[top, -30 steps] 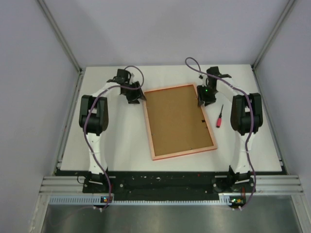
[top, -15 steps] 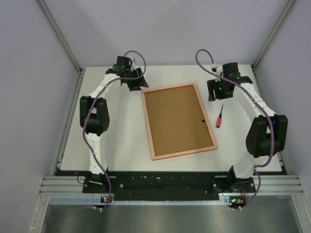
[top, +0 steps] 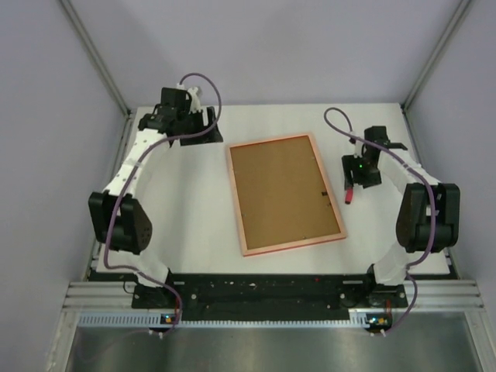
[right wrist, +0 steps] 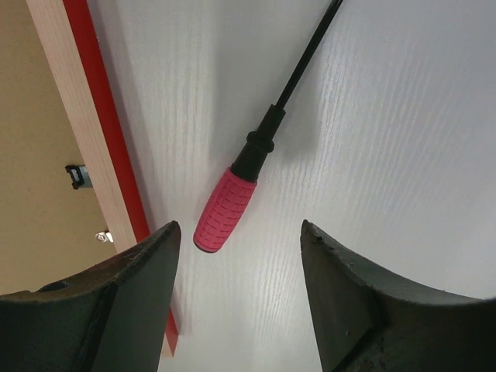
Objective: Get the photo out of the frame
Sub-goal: Pick up the screwdriver from the center of the board.
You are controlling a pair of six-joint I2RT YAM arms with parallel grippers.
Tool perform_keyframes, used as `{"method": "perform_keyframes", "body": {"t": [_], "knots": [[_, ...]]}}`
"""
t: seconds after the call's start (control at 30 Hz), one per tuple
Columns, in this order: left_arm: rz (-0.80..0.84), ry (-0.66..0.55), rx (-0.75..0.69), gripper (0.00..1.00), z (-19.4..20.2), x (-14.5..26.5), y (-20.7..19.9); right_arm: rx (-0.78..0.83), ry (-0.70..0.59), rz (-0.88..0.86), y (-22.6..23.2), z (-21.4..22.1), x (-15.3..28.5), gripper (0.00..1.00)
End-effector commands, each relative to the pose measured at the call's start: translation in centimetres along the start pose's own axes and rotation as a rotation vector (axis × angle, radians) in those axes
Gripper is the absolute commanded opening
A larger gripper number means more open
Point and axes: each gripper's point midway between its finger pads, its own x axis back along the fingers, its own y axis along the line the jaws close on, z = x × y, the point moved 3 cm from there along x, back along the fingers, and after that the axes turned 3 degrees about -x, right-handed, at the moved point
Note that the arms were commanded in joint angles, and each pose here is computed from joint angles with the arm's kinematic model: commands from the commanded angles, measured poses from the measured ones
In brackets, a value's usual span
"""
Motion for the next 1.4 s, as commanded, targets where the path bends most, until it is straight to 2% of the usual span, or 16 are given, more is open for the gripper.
{"method": "perform_keyframes", "body": {"t": [0.0,0.03,0.13,0.17,0.43,0.67,0.8,0.83,1.03,1.2,1.37], "knots": [[-0.089,-0.091,-0.099,0.84,0.3,4.4,1.0,-0.032,-0.030,-0.015,0.4,-1.1,-1.1,0.62],[-0.112,-0.094,-0.103,0.89,0.7,5.1,1.4,-0.036,-0.016,-0.016,0.4,-0.9,-1.5,0.62],[-0.147,-0.118,-0.130,0.91,1.3,7.3,1.9,-0.044,0.012,0.002,0.1,-0.6,-2.4,0.57],[-0.155,-0.136,-0.135,0.98,1.6,8.2,1.9,-0.048,0.021,0.001,0.1,-0.4,-2.7,0.55],[-0.168,-0.184,-0.169,0.98,2.9,10.5,1.9,-0.059,0.081,0.006,0.0,0.9,-4.4,0.41],[-0.138,-0.180,-0.166,0.98,3.0,10.2,1.6,-0.050,0.106,0.009,-0.1,1.6,-4.8,0.20],[-0.114,-0.182,-0.171,0.98,2.9,10.4,1.1,-0.037,0.109,0.018,-0.2,1.8,-4.5,0.00],[-0.104,-0.187,-0.177,0.98,2.8,10.5,1.0,-0.032,0.103,0.020,-0.3,1.6,-4.3,0.00],[0.025,-0.207,-0.257,0.98,2.3,11.1,-1.1,0.087,-0.026,-0.031,0.3,-0.9,0.9,0.00],[0.171,-0.237,-0.366,0.98,1.0,12.2,-3.9,0.248,-0.142,-0.217,3.1,-2.1,8.0,0.00],[0.341,-0.222,-0.411,0.98,0.3,11.8,-7.9,0.373,-0.222,-0.402,5.9,-2.0,13.0,0.00]]}}
